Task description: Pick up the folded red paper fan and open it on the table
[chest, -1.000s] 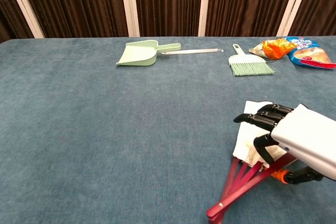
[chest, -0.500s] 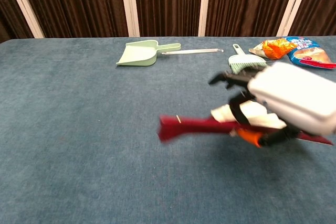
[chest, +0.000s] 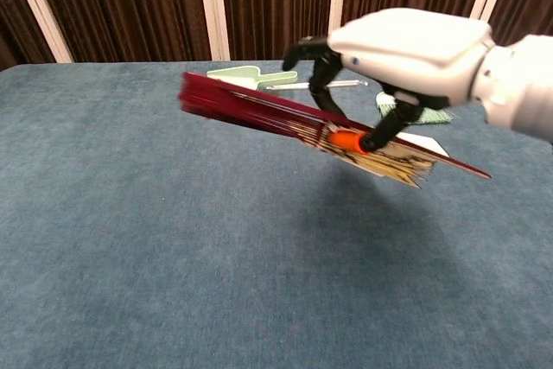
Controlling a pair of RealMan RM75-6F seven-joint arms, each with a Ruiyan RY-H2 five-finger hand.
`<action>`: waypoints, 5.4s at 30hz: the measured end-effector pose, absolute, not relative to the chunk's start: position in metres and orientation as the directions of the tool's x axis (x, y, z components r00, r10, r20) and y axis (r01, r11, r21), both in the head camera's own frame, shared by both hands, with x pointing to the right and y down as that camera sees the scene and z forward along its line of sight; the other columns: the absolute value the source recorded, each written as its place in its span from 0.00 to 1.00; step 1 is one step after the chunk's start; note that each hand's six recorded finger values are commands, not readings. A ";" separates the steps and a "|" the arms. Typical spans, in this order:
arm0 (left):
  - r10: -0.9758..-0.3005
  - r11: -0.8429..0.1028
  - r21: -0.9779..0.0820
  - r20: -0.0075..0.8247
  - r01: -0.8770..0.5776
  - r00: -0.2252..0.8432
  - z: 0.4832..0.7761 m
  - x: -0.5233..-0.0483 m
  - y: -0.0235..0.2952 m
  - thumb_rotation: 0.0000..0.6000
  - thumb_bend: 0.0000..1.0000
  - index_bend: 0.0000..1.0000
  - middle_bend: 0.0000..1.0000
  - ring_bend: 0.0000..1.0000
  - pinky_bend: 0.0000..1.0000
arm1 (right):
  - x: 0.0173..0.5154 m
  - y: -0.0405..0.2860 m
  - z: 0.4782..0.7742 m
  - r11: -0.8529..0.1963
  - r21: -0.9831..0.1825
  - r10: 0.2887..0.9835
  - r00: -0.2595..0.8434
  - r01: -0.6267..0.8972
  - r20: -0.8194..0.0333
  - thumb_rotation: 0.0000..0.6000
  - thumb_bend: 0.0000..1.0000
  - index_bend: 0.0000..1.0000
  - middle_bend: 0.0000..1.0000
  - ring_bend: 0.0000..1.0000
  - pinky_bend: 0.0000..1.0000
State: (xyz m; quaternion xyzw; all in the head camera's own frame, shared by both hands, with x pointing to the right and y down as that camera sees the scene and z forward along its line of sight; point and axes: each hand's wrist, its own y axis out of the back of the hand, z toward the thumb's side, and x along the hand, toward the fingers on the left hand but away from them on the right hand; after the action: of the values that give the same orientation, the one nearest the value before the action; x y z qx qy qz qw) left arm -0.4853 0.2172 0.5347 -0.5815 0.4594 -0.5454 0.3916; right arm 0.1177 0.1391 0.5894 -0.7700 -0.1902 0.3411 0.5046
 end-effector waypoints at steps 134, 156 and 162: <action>-0.902 -0.431 -0.616 0.267 -0.660 0.340 0.595 -0.359 0.178 1.00 0.49 0.70 0.30 0.00 0.10 | 0.011 0.125 0.522 -0.561 -0.817 0.610 0.734 0.133 -0.299 1.00 0.60 0.82 0.18 0.25 0.21; -0.956 -0.220 -0.809 0.067 -0.546 0.287 0.569 -0.385 0.153 1.00 0.49 0.69 0.31 0.00 0.10 | 0.097 0.092 0.548 -0.492 -0.848 0.718 0.644 0.200 -0.265 1.00 0.61 0.82 0.18 0.25 0.21; -0.960 -0.189 -0.821 0.040 -0.538 0.276 0.571 -0.387 0.152 1.00 0.49 0.69 0.31 0.00 0.10 | 0.116 0.092 0.561 -0.494 -0.847 0.724 0.631 0.194 -0.278 1.00 0.61 0.82 0.18 0.25 0.21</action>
State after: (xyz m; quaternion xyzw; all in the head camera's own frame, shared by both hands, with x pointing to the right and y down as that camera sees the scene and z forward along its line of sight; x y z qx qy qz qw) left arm -0.3867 0.1521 0.5714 -0.7132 0.5253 -0.2932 0.3597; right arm 0.1164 0.0918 0.5609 -0.8027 -0.2858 0.3206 0.4137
